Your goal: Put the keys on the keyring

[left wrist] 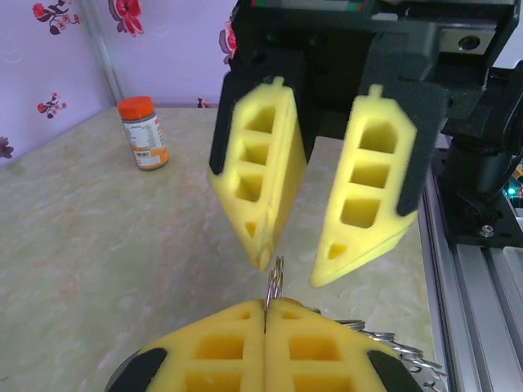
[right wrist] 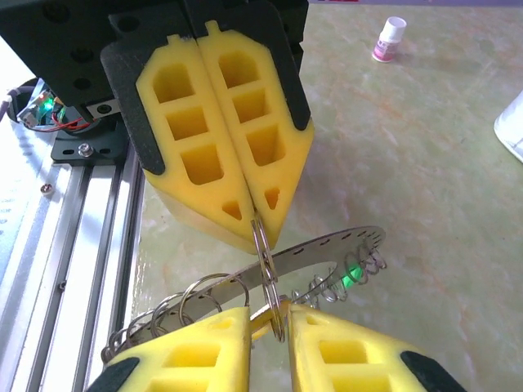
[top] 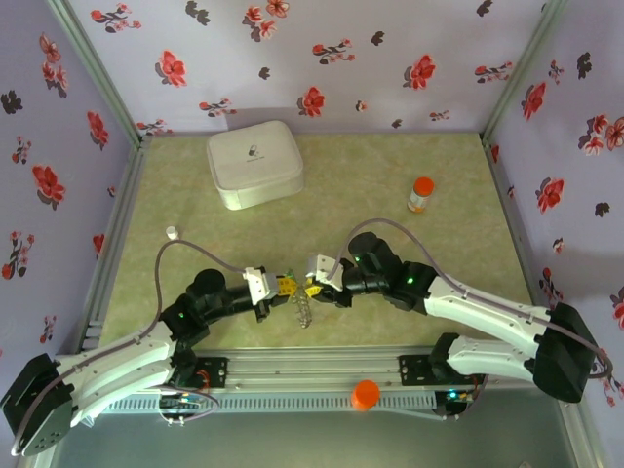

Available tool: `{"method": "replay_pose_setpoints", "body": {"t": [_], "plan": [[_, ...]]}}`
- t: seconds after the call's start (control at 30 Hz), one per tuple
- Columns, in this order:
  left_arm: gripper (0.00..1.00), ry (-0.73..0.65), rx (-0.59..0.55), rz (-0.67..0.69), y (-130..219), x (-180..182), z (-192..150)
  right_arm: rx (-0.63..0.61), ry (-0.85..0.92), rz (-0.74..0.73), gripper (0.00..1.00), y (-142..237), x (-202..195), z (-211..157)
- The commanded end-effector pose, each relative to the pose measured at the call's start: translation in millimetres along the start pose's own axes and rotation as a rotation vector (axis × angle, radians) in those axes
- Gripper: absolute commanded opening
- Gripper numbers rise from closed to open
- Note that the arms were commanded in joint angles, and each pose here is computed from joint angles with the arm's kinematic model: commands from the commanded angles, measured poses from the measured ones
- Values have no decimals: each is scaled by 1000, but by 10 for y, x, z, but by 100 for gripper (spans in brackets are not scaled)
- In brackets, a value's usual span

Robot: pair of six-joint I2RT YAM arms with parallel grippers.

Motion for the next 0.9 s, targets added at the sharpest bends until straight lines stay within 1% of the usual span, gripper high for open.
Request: {"method": "replay_pose_setpoints", "body": {"t": [0.0,0.07,0.13,0.33,0.4,0.47,0.57,0.63,0.73,0.87], "plan": [[0,-28,-83,5,20,15,163,-20,13,-14,13,35,-31,96],[0,-25,-91,-5,22,9,183,-11,14,-19,7,32,-36,85],[0,-23,-109,-18,25,-1,215,-1,11,-28,5,22,-49,70],[0,-38,-150,-31,10,4,296,51,-14,-11,5,-96,-68,-63],[0,-40,-153,-31,-7,12,301,47,-20,-7,6,-110,-63,-78],[0,-46,-158,-28,-17,18,304,26,-22,-15,8,-80,-60,-55],[0,-51,-152,-28,-25,15,279,-37,-12,-38,21,22,-53,21],[0,-48,-142,-31,-31,10,250,-81,0,-41,26,84,-34,63],[0,-37,-147,-31,-38,10,237,-127,-3,-11,29,104,0,118],[0,-22,-144,-37,-55,8,223,-122,-13,14,27,53,-8,130]]}}
Point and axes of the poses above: each hand's point on the last joint's axis, 136 mm out from that joint toward the fingers, its own y axis back along the fingers, its own x axis along the line the jaws close on, z = x × y, the point moved 7 cm from there along y, back along the fingers, and after that the axes turned 6 degrees about -y, right-handed, at the moved point
